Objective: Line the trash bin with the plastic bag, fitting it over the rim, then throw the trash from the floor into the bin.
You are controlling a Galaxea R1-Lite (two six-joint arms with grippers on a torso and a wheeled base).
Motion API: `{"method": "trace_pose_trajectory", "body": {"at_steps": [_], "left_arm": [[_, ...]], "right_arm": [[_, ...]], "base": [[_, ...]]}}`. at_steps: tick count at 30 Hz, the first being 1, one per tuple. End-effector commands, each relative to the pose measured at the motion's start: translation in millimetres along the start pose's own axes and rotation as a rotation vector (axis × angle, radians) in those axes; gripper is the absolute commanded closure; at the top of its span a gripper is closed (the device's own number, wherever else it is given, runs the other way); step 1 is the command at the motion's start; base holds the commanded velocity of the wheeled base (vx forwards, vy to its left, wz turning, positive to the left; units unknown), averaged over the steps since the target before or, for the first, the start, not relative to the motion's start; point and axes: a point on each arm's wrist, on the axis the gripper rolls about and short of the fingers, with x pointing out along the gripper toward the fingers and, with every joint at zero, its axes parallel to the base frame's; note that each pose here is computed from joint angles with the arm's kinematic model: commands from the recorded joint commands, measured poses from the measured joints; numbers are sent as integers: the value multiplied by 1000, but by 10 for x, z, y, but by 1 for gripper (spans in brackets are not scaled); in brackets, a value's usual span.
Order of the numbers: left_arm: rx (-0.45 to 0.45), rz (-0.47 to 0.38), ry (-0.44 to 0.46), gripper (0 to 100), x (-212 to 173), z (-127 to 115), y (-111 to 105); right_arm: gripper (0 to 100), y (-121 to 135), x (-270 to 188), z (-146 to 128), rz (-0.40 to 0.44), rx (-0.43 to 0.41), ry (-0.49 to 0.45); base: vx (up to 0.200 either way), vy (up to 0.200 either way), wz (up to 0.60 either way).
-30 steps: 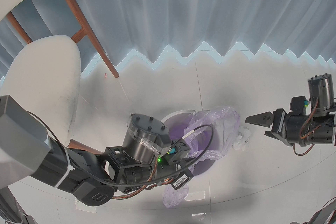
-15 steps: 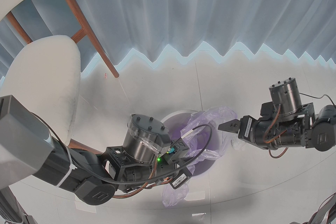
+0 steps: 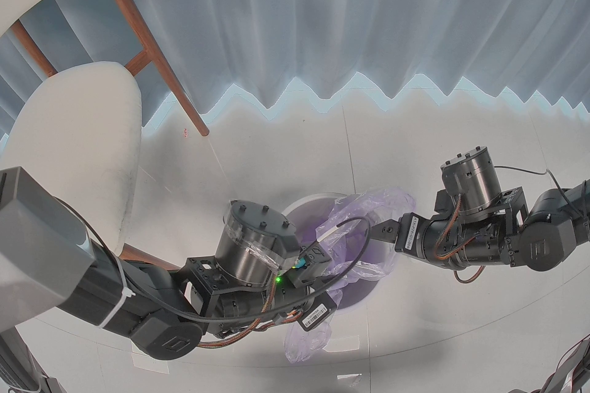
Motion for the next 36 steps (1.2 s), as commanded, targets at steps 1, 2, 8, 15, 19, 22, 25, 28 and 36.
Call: {"method": "trace_pose_trajectory", "body": {"at_steps": [1, 2, 8, 15, 19, 22, 25, 28, 36], "left_arm": [[1, -2, 0, 100, 3, -1, -5], [1, -1, -2, 100, -1, 3, -4], [-11, -1, -2, 100, -17, 7, 2], [-26, 3, -18, 100, -58, 39, 10], [-28, 6, -22, 100, -67, 41, 26], [-28, 1, -25, 0, -67, 44, 30], [-31, 2, -33, 0, -92, 59, 43], [-58, 12, -43, 0, -169, 84, 55], [-137, 62, -66, 0, -373, 104, 210]], "right_arm": [[0, 19, 44, -22, -9, 0, 4], [100, 14, 63, -35, -15, 0, 10], [100, 55, 119, 0, -17, -2, -4], [100, 63, 106, 32, -16, 1, -17], [100, 108, 78, 89, -12, -3, -50], [100, 127, 61, 126, -2, -1, -64], [100, 126, 44, 178, -4, 7, -83], [100, 114, 26, 196, -4, 12, -92], [100, 112, -15, 196, -1, 0, -96]], "base": [[0, 0, 0], [0, 0, 0], [0, 0, 0], [0, 0, 0], [0, 0, 0], [0, 0, 0], [0, 0, 0], [0, 0, 0], [0, 0, 0]]}}
